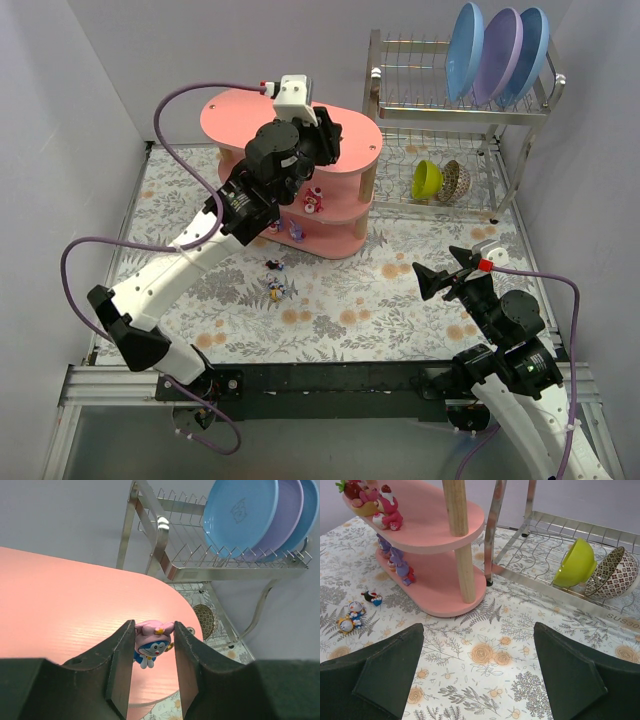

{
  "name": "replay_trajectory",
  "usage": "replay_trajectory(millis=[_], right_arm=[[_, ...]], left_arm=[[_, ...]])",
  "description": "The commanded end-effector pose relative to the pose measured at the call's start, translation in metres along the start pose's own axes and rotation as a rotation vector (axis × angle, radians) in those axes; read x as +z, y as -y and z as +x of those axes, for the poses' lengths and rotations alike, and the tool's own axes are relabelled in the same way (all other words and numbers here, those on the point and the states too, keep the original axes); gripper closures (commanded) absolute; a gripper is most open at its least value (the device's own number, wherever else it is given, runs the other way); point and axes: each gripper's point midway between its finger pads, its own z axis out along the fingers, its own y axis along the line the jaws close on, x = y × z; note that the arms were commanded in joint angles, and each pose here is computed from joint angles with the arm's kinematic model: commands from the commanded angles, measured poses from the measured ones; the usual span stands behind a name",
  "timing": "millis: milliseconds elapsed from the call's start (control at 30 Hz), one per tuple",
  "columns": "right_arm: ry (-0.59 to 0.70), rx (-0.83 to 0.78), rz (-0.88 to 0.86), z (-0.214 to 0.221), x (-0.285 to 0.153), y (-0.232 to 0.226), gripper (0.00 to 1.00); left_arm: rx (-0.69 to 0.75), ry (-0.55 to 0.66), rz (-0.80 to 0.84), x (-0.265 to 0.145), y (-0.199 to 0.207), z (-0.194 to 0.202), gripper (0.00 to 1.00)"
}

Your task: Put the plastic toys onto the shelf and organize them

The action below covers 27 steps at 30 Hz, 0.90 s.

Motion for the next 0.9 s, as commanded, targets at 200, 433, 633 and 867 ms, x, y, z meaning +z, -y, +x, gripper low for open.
replay_trajectory(millis=[200,433,633,867], right_arm=[[0.055,-0.001,-0.01,-0.011,0.001,-0.002,0.02],[0.052,-0.002,-0.009,-0.01,0.002,-0.002,0.02],[0.054,-0.002,-0.01,-0.011,0.002,-0.002,0.02],[0.057,-0.002,-0.01,-0.011,0.001,-0.002,0.02]], left_arm=[[-0.006,-0.021,0.061,0.014,-0.001,-0.006,0.88],[-0.019,-0.07,0.079,0.02,-0.003,0.009,0.88],[-0.024,-0.097,0.08,0.024,-0.003,0.022,0.87],[-0.017,-0.114,0.071,0.027,-0.005,0.031,0.85]])
